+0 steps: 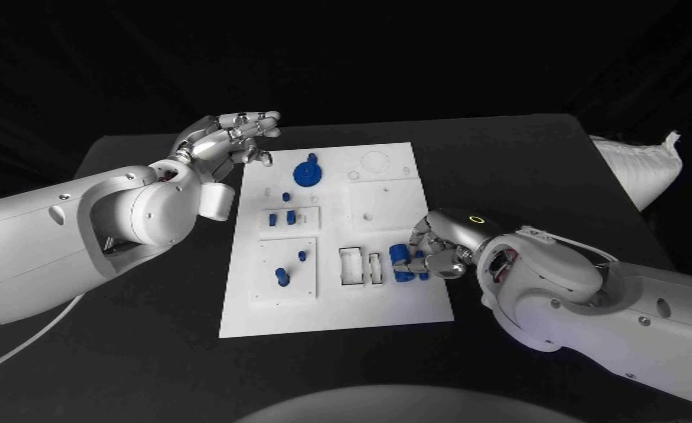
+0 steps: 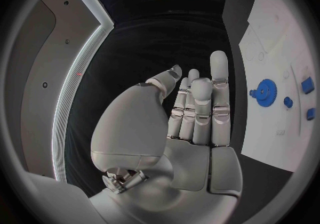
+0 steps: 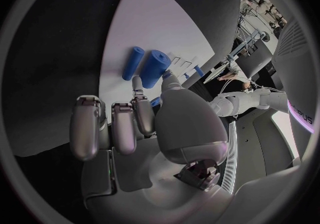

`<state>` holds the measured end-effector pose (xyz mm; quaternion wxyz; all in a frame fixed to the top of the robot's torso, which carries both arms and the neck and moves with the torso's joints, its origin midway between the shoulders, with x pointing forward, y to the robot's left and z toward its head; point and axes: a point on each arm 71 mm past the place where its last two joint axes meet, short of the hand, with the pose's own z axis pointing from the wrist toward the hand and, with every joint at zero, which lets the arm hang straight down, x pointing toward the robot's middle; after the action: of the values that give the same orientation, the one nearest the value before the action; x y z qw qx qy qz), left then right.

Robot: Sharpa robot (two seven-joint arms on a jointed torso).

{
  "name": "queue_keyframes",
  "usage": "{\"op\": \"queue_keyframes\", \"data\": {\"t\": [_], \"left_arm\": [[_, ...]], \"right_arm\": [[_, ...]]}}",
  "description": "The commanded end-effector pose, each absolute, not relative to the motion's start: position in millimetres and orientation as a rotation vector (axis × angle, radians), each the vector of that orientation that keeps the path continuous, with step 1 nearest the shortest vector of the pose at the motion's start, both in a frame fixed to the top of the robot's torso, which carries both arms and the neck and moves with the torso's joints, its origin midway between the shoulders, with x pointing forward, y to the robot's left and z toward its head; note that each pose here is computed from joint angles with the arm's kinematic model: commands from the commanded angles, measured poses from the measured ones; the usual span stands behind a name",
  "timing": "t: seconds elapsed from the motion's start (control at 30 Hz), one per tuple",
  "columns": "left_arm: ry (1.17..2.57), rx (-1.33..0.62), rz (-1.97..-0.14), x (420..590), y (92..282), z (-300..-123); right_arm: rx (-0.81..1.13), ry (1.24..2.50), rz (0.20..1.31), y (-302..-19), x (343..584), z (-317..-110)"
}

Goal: Assemble the parts on the task board

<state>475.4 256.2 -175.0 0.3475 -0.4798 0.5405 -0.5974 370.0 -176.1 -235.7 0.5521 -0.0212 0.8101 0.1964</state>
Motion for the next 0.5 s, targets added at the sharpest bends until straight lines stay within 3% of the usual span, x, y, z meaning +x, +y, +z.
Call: {"op": "queue_keyframes", "data": {"t": [0.03,0.5], "left_arm": [[1.405,-1.238,-1.575,474.6,254.4,-173.9],[1.405,-1.239,-1.573,474.3,255.7,-173.9]], "right_arm": [[-0.089,1.924,0.423,-173.8,370.3,-239.3],[-0.099,1.952,0.418,-166.0,372.4,-250.7]]}}
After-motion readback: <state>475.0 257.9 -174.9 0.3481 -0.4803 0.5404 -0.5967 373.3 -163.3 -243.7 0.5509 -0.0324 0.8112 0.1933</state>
